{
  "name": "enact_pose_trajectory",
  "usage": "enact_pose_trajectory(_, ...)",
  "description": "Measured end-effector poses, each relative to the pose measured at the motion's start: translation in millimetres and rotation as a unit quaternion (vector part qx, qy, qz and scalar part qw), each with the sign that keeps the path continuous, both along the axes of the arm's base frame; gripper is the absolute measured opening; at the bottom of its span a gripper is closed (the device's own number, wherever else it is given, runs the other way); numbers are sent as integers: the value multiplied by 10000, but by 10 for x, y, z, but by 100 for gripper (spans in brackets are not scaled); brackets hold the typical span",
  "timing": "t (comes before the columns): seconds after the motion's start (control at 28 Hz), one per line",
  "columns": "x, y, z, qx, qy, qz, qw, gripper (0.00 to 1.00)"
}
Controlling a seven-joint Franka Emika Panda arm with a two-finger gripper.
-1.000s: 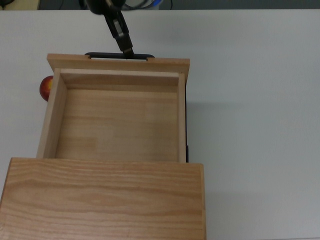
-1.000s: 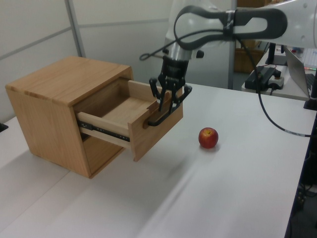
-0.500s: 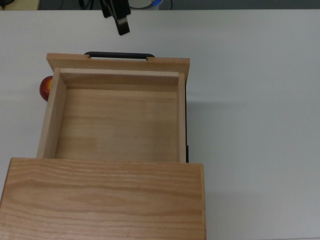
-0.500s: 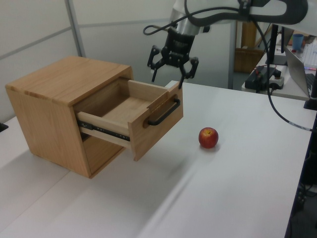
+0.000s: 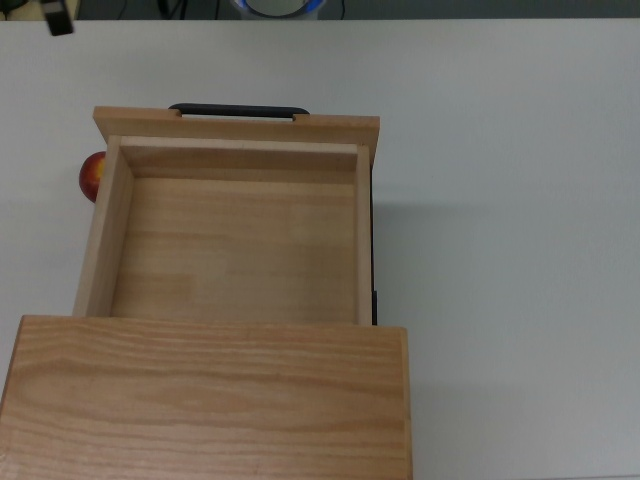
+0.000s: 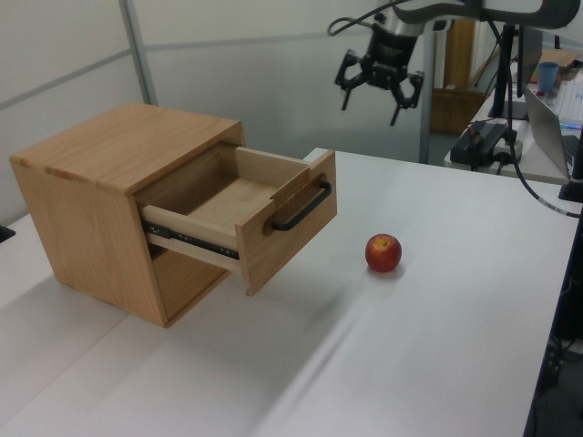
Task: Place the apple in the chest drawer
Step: 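Move the open gripper over the red apple and lower it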
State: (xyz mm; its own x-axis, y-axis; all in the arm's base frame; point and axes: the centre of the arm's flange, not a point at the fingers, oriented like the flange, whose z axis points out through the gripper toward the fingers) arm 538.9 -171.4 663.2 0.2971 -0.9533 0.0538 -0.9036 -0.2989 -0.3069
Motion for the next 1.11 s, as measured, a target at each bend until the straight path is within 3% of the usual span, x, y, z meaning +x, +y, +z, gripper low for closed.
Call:
enact_pose_trajectory(0.21, -83, -460, -258, 295, 345, -894, 9950, 100)
enact_pose_trajectory(0.43, 7, -745, -753, 670, 803, -1802, 9781, 100)
enact_pose_trajectory(0.64, 214, -823, -1419, 911, 1358, -2161, 9626, 100)
enact_pose_trajectory(0.82, 371, -781, -1833, 867, 1553, -2148, 9603, 100)
enact_pose_trajectory(1.11, 541, -629, -2375, 379, 1812, -1901, 9642, 100)
